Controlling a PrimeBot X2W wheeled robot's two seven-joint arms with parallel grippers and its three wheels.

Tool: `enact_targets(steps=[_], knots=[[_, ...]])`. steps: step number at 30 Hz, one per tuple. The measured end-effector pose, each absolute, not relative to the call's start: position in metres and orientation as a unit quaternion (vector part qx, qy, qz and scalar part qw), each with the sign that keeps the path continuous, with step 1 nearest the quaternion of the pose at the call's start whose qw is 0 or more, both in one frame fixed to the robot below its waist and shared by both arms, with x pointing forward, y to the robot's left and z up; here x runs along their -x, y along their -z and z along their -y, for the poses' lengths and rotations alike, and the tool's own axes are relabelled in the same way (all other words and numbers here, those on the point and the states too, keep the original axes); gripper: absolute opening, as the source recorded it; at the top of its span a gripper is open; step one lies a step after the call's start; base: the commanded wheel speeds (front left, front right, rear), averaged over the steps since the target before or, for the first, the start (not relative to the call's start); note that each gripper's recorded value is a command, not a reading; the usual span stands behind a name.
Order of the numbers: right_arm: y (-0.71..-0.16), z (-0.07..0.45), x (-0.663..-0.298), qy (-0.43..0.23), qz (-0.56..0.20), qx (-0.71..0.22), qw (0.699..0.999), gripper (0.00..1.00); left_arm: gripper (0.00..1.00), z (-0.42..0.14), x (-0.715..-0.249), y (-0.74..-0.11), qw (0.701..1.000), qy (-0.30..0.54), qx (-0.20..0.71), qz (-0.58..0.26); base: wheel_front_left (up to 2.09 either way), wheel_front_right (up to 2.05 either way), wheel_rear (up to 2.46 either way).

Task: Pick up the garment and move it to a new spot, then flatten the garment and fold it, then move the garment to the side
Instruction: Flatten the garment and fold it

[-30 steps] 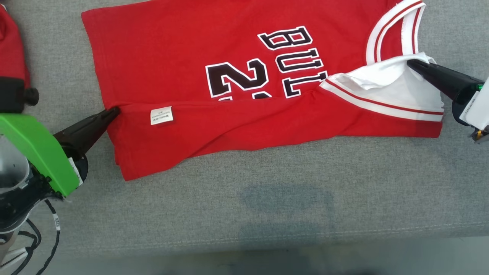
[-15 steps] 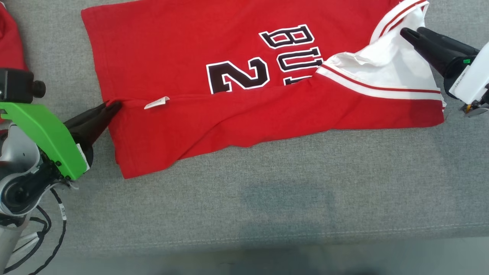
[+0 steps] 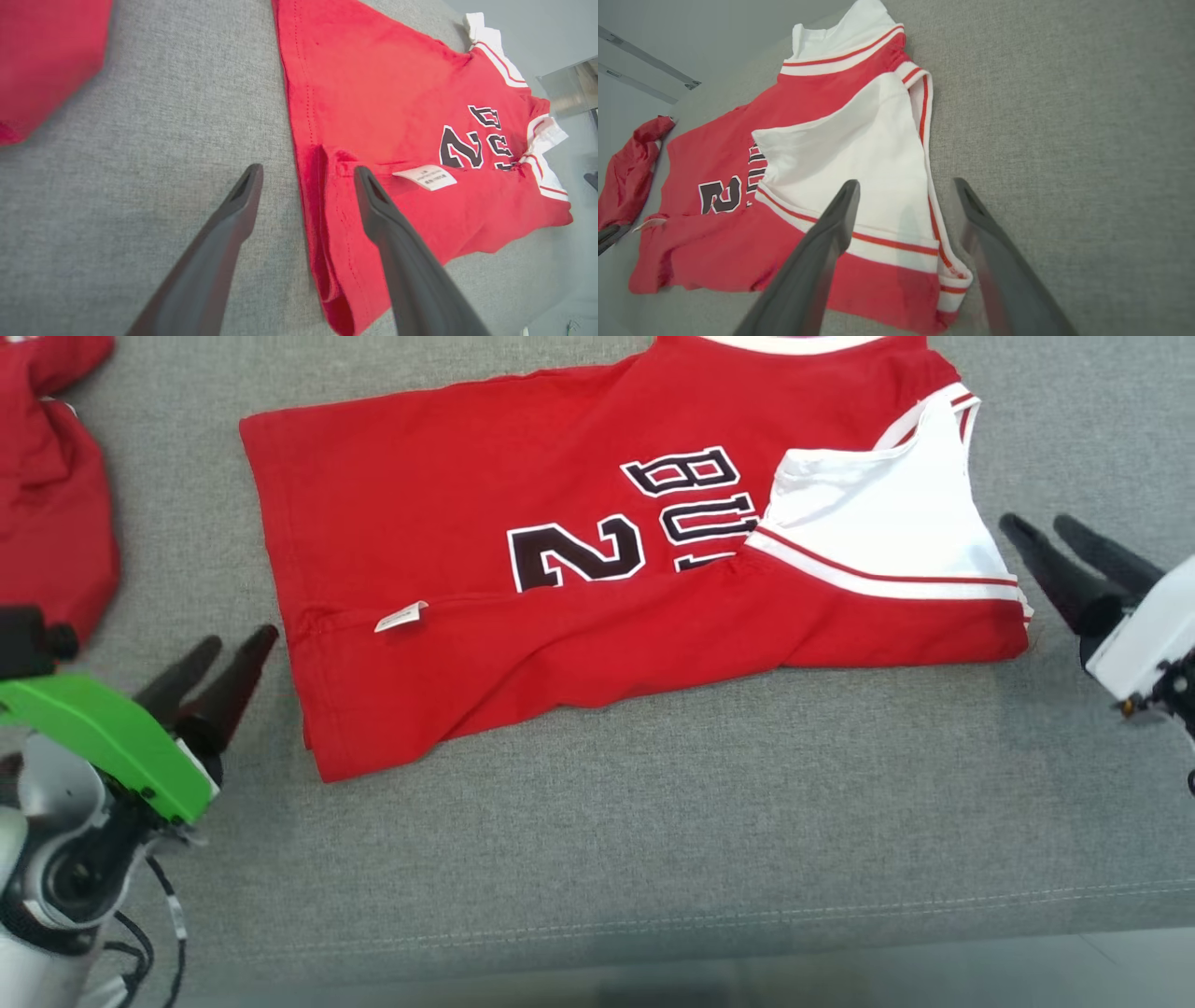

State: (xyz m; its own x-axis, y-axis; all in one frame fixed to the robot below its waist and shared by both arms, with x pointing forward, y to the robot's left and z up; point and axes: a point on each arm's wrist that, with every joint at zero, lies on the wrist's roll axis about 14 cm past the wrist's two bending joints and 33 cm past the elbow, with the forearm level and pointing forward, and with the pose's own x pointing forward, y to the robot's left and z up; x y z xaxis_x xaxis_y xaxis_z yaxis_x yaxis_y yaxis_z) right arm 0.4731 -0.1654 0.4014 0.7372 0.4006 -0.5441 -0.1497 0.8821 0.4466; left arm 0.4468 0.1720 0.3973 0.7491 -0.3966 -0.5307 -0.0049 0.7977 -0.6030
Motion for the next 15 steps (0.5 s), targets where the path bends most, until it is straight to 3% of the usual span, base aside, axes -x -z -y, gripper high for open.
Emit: enact_targets(steps=[9,15], knots=[[-0.371,0.172,-0.413,-0.115,-0.376,-0.22,0.893,1.0,1.0,-0.147,-0.408,-0.391,0.855,0.102,0.374,-0.345,0.0,0.0,0.0],[-0.362,0.168,-0.408,-0.11,-0.374,-0.235,0.89,1.0,1.0,-0.148,-0.4,-0.381,0.846,0.092,0.386,-0.356,0.0,0.0,0.0]])
